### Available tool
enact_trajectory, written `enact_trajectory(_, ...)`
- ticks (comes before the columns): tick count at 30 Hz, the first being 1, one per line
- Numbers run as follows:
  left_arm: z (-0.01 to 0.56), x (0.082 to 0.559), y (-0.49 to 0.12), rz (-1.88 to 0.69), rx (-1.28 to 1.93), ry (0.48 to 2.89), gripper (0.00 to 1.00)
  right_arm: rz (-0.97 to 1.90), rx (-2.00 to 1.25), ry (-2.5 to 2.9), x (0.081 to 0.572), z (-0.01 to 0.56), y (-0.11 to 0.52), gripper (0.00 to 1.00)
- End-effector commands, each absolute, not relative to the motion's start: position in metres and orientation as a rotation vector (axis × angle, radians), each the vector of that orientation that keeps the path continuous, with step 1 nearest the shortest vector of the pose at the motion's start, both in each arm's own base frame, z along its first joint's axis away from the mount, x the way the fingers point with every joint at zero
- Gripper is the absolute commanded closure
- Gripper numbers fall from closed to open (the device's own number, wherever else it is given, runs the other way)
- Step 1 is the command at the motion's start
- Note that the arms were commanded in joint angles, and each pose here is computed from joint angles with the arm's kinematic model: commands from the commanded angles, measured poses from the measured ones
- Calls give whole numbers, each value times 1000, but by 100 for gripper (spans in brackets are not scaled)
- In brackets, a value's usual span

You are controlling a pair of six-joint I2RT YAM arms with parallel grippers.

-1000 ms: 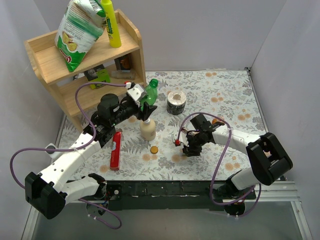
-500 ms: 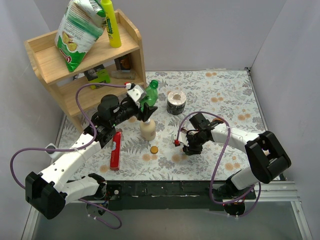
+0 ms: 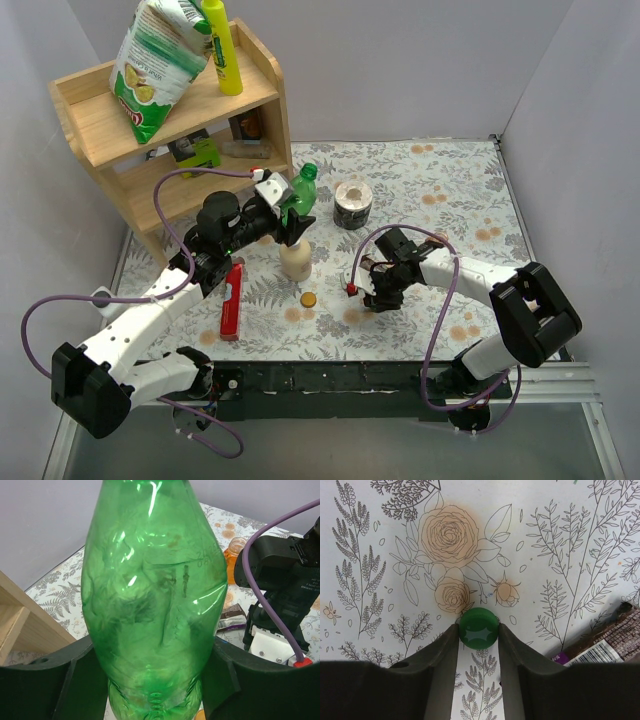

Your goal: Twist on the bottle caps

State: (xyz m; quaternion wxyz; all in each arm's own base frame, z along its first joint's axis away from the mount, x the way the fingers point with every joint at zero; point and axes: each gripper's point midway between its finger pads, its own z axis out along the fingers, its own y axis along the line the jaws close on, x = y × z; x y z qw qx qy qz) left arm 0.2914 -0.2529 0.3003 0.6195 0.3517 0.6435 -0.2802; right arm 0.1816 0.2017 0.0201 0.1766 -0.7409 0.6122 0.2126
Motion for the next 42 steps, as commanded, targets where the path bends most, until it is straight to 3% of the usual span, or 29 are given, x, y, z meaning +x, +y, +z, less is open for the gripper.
enact_trajectory(1, 310, 287, -250, -652, 807, 1442, 100, 582, -2111, 1716, 183, 25, 203, 61)
enact_trajectory(4, 308, 287, -251, -658, 812, 1446, 100, 575, -2103, 1706, 186, 29, 205, 71)
enact_trajectory(8, 300, 275, -256, -687, 898, 1436, 100, 558, -2063, 1719, 188, 60, 205, 74)
enact_trajectory(16, 262, 232, -254, -719, 1134, 1366, 100, 637, -1730, 1574, 197, 251, 242, 75)
enact_trajectory(23, 240, 203, -252, -728, 1265, 1276, 100, 754, -1618, 1377, 184, 353, 261, 74)
enact_trajectory(42, 233, 195, -259, -737, 1354, 1216, 100, 775, -1783, 1044, 155, 377, 307, 72)
